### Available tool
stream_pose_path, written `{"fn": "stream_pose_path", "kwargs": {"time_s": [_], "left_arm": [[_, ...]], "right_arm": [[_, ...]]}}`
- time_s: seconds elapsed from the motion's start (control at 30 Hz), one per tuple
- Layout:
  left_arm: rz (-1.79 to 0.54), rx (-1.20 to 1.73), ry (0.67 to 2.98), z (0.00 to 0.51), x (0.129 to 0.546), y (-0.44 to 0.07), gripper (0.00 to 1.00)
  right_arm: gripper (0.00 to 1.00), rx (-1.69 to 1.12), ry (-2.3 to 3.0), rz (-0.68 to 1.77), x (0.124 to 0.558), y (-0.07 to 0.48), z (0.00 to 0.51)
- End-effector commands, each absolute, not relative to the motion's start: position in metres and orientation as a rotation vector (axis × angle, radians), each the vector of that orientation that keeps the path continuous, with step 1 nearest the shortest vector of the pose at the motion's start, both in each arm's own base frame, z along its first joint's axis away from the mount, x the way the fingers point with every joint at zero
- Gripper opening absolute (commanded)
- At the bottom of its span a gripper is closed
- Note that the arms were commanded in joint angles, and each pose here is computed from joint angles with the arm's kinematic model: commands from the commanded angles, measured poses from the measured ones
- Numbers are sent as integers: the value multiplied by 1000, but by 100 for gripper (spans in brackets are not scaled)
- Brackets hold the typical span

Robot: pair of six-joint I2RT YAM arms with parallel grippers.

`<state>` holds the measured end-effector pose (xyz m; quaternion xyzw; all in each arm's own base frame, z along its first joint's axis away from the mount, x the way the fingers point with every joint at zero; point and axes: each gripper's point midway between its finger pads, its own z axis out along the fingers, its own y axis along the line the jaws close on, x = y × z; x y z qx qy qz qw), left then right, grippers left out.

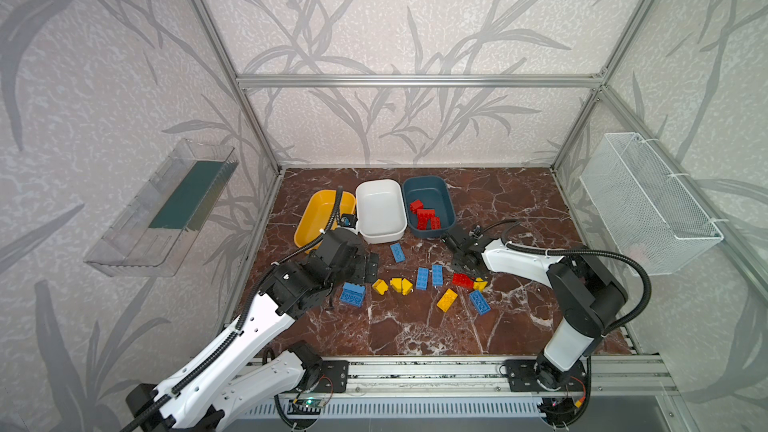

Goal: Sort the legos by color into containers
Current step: 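Grasp a red 2x4 brick with the right gripper and lift it, then carry the red brick over the teal tub and open the right gripper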

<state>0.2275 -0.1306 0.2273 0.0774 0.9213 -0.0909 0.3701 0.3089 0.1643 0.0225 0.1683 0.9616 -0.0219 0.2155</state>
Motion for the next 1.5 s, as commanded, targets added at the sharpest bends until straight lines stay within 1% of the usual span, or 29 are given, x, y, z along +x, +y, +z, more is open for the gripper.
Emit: {"fn": "stream_pose_path", "kwargs": {"time_s": [0.0, 0.13, 0.2, 0.3, 0.43, 0.6, 0.87, 0.97, 1.07, 1.2, 1.47], "left_arm": [[-221, 213, 2357, 227, 226, -127, 99], [-226, 214, 2355, 227, 226, -128, 99], [-227, 209, 2346, 229, 225, -126, 99], [-229, 200, 2333, 232, 224, -124, 99], [-228, 187, 2307, 236, 223, -121, 99], [-227, 193, 2315, 234, 224, -122, 99], [-217, 206, 2335, 230, 225, -124, 99], [-206, 211, 2338, 229, 225, -123, 99], [-198, 216, 2342, 227, 225, -122, 99], [-199, 224, 2341, 228, 225, -123, 99], [-206, 248, 2348, 226, 224, -125, 99]], "right_arm": [[31, 459, 2682, -42, 312, 168, 24], [31, 442, 2708, -48, 313, 172, 29], [31, 388, 2723, -46, 316, 177, 34], [26, 244, 2736, 8, 324, 192, 46], [26, 112, 2716, 46, 334, 204, 67], [28, -97, 2654, 157, 350, 230, 100], [29, -310, 2522, 282, 387, 273, 156], [30, -357, 2507, 317, 401, 289, 168], [30, -384, 2509, 336, 415, 301, 171], [30, -361, 2539, 372, 434, 309, 163], [33, -266, 2595, 433, 463, 305, 136]]}}
